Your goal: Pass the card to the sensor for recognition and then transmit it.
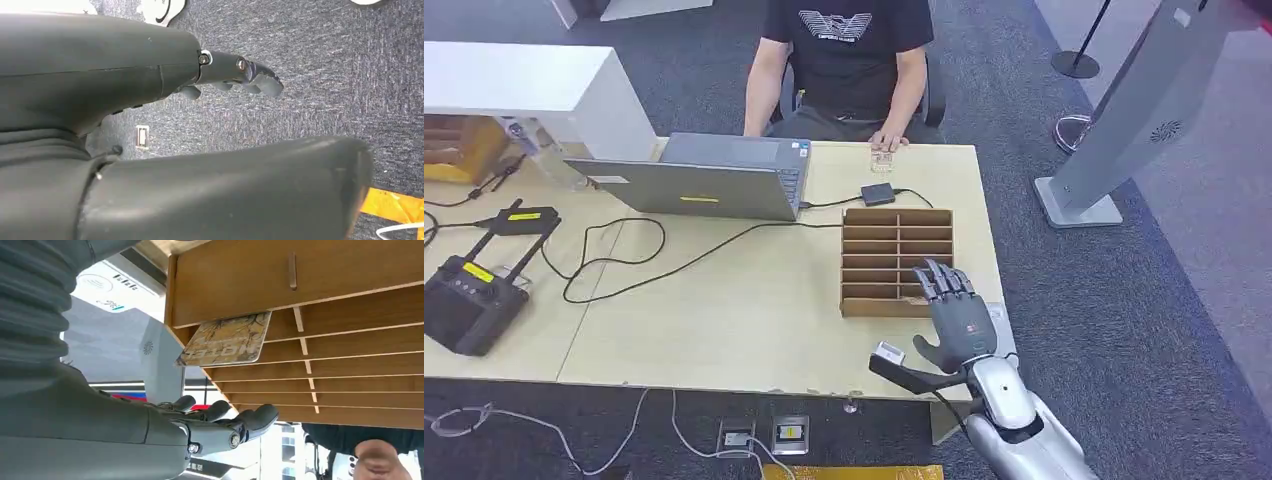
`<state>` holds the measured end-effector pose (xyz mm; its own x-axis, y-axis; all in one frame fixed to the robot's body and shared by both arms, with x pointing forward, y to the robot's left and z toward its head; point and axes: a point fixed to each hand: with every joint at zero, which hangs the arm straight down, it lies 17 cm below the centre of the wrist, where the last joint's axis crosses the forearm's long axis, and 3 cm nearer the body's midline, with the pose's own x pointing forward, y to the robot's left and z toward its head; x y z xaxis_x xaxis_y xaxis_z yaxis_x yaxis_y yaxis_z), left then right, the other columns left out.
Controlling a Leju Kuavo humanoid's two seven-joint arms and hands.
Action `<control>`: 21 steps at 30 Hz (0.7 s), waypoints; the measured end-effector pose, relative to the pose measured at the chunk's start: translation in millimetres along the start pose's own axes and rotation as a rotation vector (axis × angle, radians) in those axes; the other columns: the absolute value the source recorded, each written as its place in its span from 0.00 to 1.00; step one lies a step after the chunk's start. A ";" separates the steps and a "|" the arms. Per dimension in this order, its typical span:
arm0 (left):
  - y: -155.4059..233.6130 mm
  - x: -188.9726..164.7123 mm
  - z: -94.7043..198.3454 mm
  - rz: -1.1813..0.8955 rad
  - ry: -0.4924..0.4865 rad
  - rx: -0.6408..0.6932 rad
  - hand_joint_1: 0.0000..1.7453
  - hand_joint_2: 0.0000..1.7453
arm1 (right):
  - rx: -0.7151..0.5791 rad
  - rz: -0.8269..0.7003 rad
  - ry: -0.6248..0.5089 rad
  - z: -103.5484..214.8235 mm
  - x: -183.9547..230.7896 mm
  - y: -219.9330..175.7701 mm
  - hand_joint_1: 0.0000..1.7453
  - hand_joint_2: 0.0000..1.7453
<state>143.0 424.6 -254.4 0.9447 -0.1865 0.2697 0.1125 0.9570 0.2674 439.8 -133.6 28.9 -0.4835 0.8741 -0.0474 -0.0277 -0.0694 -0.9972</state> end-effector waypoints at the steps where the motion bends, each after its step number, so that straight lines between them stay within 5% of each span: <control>1: 0.0 0.0 0.0 0.000 0.000 0.000 0.00 0.00 | 0.002 0.001 0.000 0.1 -0.4 0.8 0.00 1.00; 10: 0.0 -0.1 0.0 -0.001 0.000 0.000 0.00 0.00 | 0.009 0.002 -0.004 -0.1 0.4 4.4 0.00 1.00; 11: 0.0 0.0 0.0 -0.001 0.000 0.000 0.00 0.00 | 0.008 0.002 -0.005 -0.3 0.8 4.4 0.10 1.00; 12: 0.0 -0.1 0.0 -0.001 0.000 0.000 0.00 0.00 | 0.008 0.000 -0.007 -0.5 1.6 4.3 0.91 1.00; 13: 0.0 -0.1 0.0 -0.002 0.000 0.000 0.00 0.00 | 0.009 0.000 -0.010 -0.4 2.2 4.8 1.00 1.00; 21: 0.3 -0.9 0.1 -0.018 -0.002 -0.002 0.00 0.00 | 0.019 -0.022 -0.024 0.0 5.8 9.0 1.00 1.00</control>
<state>142.2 425.0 -254.5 0.9420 -0.2042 0.2665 0.1303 0.9538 0.2706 436.8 -129.1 19.6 -0.5036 0.8636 -0.0236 -0.0555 -0.0597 -0.9967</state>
